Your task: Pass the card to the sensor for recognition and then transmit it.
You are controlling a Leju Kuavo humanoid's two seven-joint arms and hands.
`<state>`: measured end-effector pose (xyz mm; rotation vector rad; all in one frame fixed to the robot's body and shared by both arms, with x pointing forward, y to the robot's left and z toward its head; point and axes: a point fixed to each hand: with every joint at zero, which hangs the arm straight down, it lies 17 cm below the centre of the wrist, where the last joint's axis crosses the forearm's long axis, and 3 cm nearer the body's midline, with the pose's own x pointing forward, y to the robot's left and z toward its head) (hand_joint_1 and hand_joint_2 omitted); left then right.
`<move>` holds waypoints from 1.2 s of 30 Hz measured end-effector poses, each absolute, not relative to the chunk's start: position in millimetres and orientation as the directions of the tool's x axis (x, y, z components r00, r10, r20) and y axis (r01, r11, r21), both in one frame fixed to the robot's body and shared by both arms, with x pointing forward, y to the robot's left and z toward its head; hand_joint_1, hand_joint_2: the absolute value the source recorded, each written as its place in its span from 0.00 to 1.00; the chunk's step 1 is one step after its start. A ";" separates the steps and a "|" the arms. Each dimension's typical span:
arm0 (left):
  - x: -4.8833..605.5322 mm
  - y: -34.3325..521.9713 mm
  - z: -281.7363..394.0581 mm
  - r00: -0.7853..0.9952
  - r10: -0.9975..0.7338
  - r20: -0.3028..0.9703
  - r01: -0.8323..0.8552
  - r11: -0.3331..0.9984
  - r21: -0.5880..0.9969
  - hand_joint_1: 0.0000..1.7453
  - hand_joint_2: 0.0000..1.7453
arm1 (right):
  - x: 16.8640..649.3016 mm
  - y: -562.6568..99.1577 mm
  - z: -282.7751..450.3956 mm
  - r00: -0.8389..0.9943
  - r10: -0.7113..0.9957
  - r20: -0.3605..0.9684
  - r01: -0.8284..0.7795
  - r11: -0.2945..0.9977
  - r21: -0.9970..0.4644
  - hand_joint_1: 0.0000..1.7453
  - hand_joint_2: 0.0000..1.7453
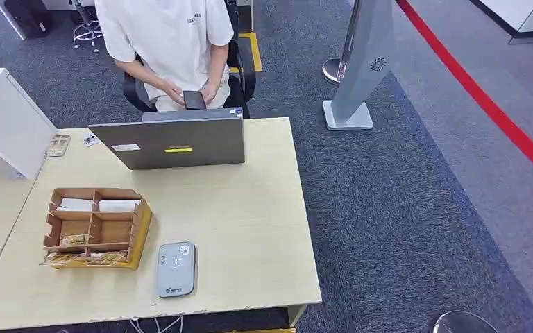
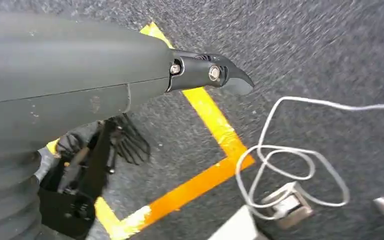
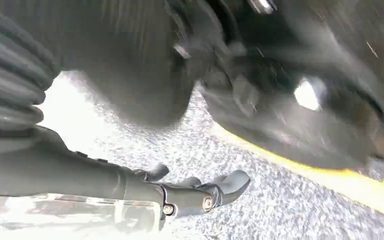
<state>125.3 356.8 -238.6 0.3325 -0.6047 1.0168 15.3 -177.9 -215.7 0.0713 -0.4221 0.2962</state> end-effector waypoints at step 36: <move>155.1 570.2 35.1 -0.170 -0.004 0.985 -0.958 0.237 -0.165 0.00 1.00 | 107.1 -315.9 -257.0 0.885 -0.155 0.439 0.216 0.972 -0.094 0.00 1.00</move>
